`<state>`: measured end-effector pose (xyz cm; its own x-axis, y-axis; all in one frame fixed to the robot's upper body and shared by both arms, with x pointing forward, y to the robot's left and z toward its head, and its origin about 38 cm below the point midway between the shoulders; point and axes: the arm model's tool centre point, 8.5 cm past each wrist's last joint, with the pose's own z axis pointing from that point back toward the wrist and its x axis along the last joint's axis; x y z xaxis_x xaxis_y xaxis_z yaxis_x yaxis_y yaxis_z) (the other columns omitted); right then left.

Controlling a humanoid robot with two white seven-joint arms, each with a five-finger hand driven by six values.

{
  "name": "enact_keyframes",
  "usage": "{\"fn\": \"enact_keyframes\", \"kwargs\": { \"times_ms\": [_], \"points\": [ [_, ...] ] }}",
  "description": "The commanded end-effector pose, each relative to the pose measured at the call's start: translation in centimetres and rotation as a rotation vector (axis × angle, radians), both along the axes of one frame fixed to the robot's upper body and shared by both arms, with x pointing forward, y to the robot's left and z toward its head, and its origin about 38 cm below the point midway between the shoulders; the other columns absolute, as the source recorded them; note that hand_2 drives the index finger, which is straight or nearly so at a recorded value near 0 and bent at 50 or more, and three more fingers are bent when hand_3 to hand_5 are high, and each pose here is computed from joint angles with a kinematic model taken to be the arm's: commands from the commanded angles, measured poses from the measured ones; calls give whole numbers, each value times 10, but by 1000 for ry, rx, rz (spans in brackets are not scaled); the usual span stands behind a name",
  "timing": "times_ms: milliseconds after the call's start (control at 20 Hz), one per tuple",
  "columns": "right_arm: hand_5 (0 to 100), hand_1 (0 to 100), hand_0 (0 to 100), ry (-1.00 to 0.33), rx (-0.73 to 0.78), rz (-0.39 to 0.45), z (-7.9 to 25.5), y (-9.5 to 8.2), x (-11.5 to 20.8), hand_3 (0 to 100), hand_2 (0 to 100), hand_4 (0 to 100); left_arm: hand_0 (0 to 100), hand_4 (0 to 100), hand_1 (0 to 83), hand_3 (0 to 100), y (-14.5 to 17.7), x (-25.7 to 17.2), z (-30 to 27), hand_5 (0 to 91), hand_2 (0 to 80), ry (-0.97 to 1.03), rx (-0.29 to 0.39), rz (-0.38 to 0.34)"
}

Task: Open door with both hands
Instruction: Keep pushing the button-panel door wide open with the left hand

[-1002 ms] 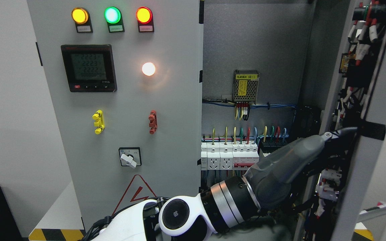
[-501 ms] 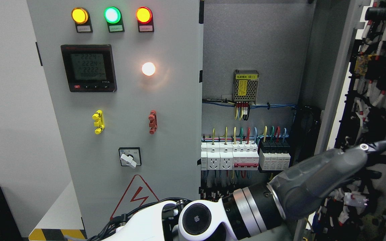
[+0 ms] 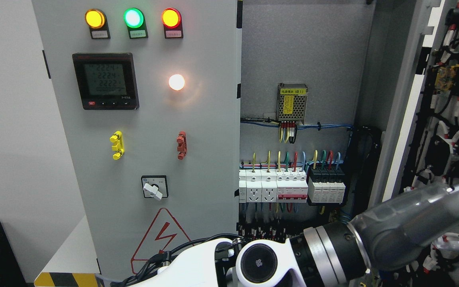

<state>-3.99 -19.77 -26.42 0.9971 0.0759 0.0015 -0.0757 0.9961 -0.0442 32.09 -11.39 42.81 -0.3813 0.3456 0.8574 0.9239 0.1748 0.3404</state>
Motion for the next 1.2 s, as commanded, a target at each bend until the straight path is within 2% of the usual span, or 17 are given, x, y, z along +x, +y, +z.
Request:
{"fn": "enact_keyframes", "kwargs": {
  "times_ms": [0, 601, 1152],
  "points": [
    [0, 0, 0, 1, 0, -11, 0, 0, 0, 0, 0, 0, 0, 0, 0, 0, -30, -11, 0, 0, 0, 20, 2, -37],
    [0, 0, 0, 1, 0, -11, 0, 0, 0, 0, 0, 0, 0, 0, 0, 0, -60, -11, 0, 0, 0, 49, 11, -37],
    [0, 0, 0, 1, 0, -11, 0, 0, 0, 0, 0, 0, 0, 0, 0, 0, -67, -6, 10, 0, 0, 11, 32, -19]
  ]
}}
